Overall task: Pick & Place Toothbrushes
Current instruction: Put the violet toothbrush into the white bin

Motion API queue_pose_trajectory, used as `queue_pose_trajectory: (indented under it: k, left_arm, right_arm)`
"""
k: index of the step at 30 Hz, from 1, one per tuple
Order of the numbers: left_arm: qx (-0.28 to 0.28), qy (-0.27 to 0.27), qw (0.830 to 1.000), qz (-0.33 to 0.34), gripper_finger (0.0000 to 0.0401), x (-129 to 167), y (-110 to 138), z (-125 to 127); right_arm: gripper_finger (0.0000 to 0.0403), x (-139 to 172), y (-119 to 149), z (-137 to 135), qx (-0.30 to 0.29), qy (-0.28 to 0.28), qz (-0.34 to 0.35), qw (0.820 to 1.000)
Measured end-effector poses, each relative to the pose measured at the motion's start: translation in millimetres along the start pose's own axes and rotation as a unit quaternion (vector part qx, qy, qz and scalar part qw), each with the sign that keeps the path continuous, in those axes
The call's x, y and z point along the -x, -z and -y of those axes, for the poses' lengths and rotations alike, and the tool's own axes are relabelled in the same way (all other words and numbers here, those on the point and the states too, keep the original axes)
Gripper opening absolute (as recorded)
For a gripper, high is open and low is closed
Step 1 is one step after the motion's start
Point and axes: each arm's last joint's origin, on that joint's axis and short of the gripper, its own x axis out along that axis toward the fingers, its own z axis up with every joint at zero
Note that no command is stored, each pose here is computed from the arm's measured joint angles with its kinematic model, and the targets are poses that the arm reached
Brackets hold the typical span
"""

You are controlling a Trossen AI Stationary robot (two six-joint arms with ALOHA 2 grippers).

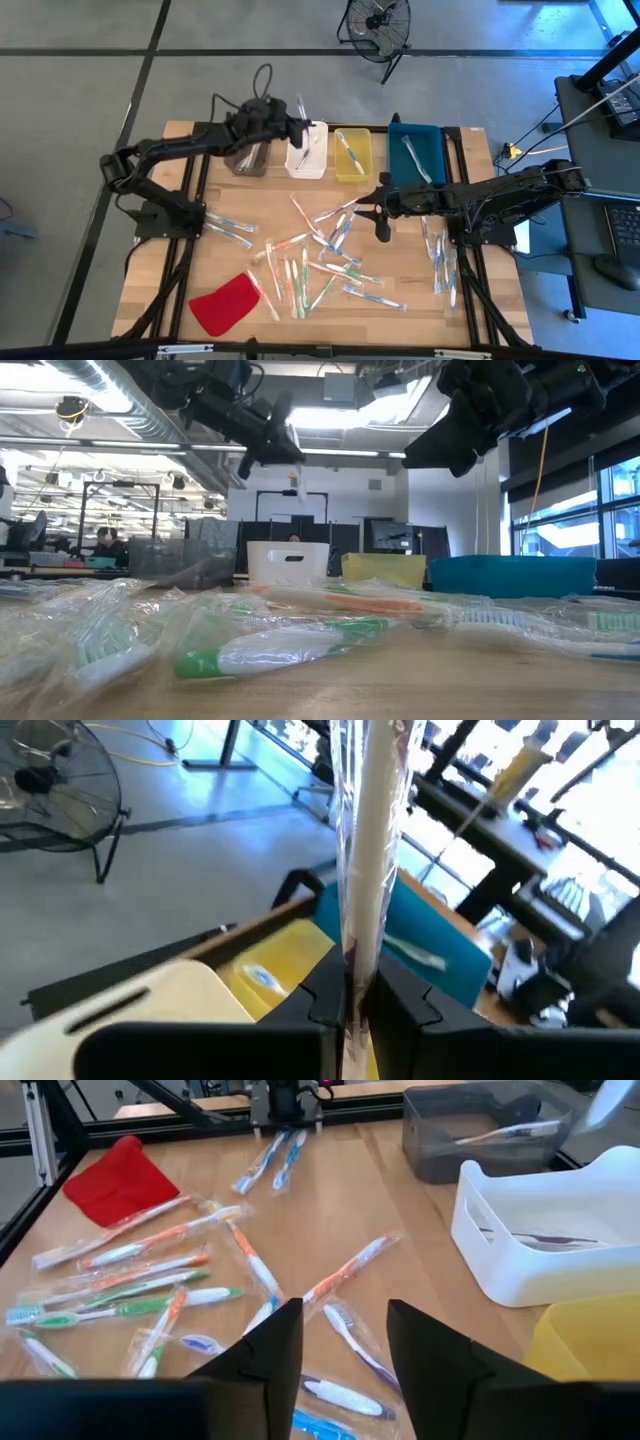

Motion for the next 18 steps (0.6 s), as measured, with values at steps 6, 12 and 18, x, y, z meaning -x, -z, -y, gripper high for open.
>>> queue_pose_trajectory:
  k: [6, 12, 18]
  left_arm:
    - [0.018, -0.026, 0.999, -0.001, 0.0021, 3.2, -24.6, -11.6]
    - [0.023, -0.051, 0.998, -0.027, 0.0021, 5.1, -27.8, -16.2]
    - [0.012, -0.074, 0.995, -0.068, 0.0021, -7.8, -11.5, -20.7]
  right_arm:
    - [0.0123, 0.0, 0.0, 0.0, 0.001, 0.0, 0.0, 1.0]
    - [0.0106, 0.0, 0.0, 0.0, 0.002, 0.0, 0.0, 1.0]
    - [0.0093, 0.0, 0.0, 0.0, 0.002, 0.0, 0.0, 1.0]
